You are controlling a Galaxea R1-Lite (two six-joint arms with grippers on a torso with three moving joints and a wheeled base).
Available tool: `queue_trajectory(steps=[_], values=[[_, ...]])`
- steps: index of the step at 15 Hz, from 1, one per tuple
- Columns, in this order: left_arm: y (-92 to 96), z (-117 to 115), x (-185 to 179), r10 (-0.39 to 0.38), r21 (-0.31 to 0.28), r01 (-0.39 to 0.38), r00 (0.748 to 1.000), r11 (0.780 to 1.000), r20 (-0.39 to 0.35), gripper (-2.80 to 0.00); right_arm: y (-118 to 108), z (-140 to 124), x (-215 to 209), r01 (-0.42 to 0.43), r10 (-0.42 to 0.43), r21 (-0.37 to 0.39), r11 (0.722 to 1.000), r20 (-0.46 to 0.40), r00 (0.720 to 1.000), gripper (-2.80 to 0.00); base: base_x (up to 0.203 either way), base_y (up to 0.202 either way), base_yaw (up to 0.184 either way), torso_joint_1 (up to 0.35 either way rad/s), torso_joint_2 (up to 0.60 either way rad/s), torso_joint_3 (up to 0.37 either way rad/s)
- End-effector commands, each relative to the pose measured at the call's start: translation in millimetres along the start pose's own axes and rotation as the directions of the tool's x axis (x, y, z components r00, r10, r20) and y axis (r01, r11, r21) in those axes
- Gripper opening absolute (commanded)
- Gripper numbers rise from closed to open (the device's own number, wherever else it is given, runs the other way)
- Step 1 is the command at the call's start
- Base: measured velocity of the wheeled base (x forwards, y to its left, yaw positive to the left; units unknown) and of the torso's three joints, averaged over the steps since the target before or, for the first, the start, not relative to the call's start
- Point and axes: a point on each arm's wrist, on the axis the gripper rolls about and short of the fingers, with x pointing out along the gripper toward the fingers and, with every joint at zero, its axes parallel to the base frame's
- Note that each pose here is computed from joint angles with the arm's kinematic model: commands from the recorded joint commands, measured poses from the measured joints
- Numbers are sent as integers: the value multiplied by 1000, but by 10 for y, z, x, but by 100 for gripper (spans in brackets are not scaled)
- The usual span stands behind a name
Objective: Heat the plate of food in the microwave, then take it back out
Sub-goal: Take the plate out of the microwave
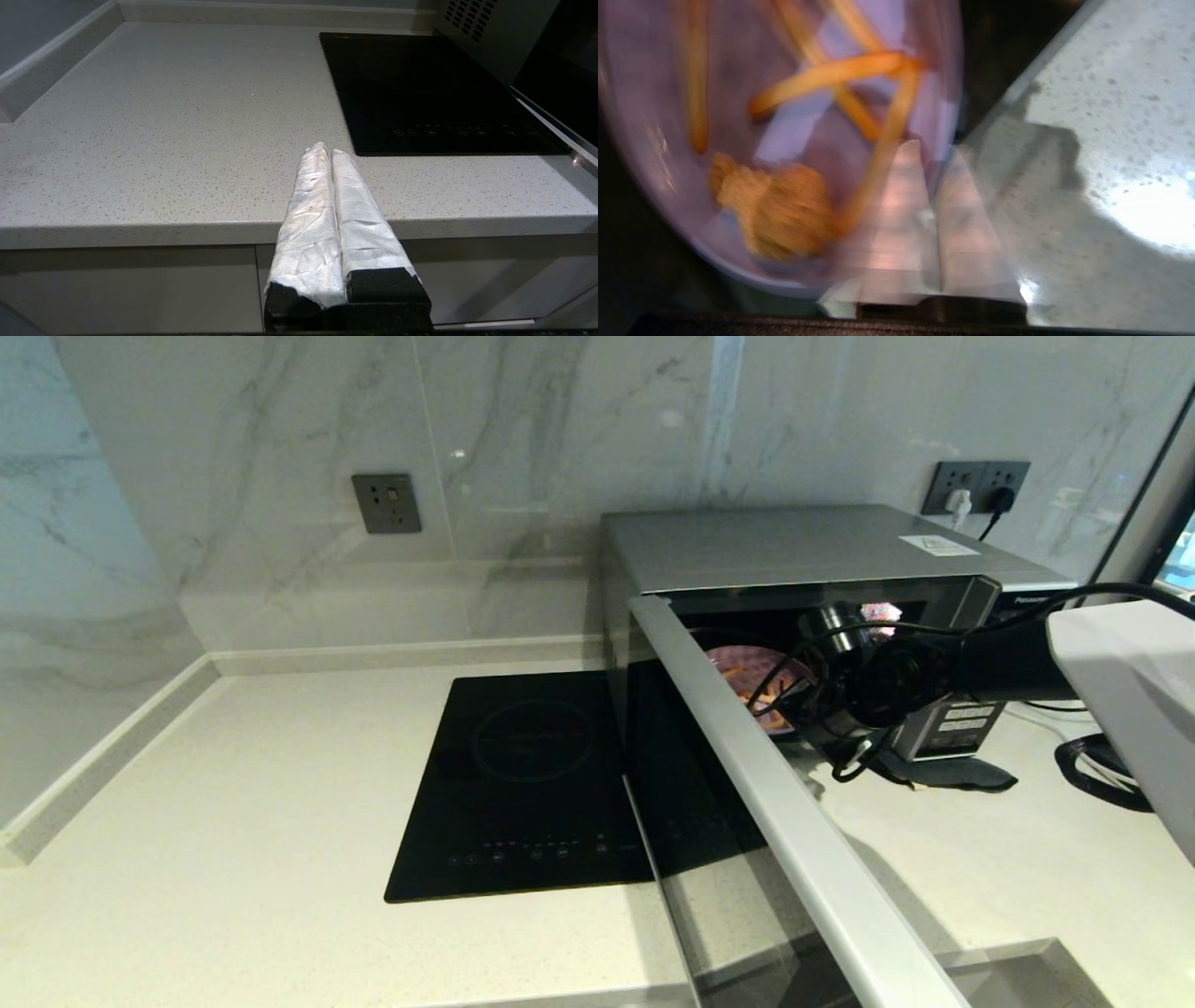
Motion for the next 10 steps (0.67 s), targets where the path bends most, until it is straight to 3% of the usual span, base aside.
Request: queue_trajectory(steps=[1, 10], values=[[0, 0, 1, 1, -1, -1, 1000, 1000, -1, -280, 17, 11, -19, -7, 7, 8, 1000, -6, 1000, -280, 0, 0, 0, 0, 0, 0], [0, 0, 1, 1, -1, -1, 1000, 1000, -1, -280, 40, 67, -153, -26, 26, 17, 1000, 5, 1000, -280, 0, 0, 0, 0, 0, 0]])
